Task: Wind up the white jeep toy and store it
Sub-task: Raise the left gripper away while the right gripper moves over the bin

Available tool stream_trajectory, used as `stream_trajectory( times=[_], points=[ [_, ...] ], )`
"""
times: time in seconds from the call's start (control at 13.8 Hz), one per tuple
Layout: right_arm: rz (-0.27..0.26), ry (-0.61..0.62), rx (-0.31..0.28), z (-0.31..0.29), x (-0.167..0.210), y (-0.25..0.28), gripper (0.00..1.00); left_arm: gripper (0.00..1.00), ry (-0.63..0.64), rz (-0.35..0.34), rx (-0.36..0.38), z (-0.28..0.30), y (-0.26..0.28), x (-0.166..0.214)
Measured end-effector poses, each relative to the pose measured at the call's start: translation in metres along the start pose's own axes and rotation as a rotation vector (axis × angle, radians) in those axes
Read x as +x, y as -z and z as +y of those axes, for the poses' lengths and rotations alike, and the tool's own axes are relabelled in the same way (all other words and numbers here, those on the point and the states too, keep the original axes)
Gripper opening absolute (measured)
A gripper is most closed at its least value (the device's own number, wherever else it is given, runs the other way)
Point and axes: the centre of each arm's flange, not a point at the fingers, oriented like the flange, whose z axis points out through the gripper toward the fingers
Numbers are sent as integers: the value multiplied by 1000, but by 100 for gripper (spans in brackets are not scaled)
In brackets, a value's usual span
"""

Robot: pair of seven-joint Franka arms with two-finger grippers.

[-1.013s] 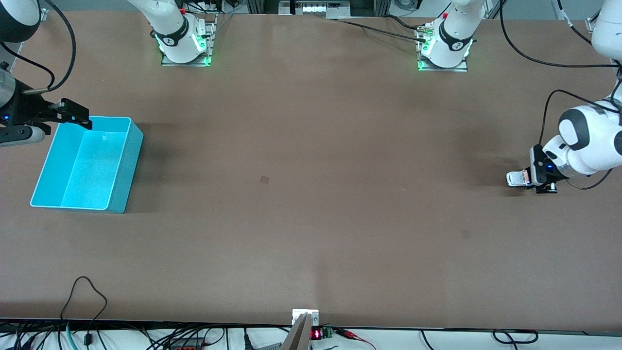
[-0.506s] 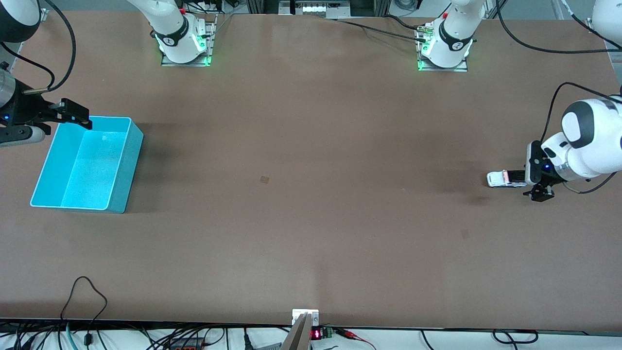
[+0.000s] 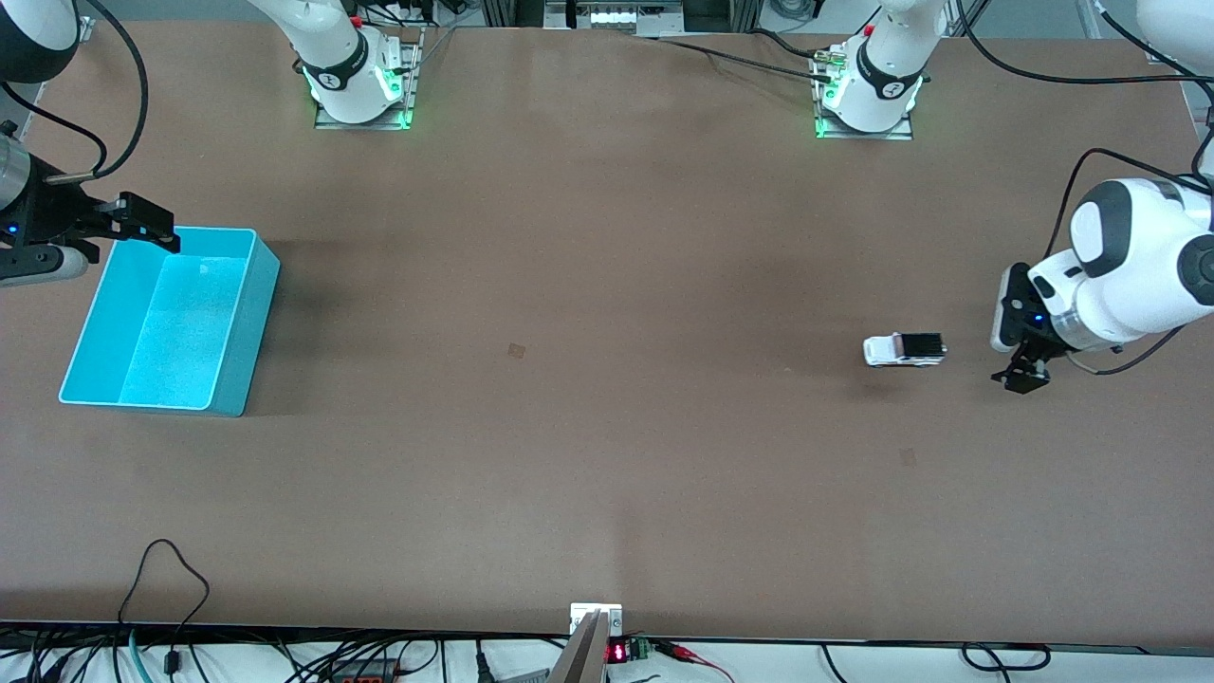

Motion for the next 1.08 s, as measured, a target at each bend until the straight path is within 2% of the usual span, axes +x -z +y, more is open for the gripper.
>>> stream_trajectory(
  times=[0.14, 0.29, 0.58, 0.87, 1.08],
  points=[
    [0, 0, 0, 0, 0, 0, 100, 100, -42, -6, 16, -12, 2, 23],
    [0, 0, 0, 0, 0, 0, 100, 100, -65, -20, 62, -22, 4, 37],
    [-2, 2, 0, -1, 1, -1, 100, 100, -55, -16, 71, -22, 2, 36],
    [-7, 5, 1, -3, 2, -4, 100, 100, 24, 66, 96, -29, 3, 56],
    [-7, 9, 1, -5, 3, -4, 100, 100, 136, 89, 93, -34, 2, 70]
  ],
)
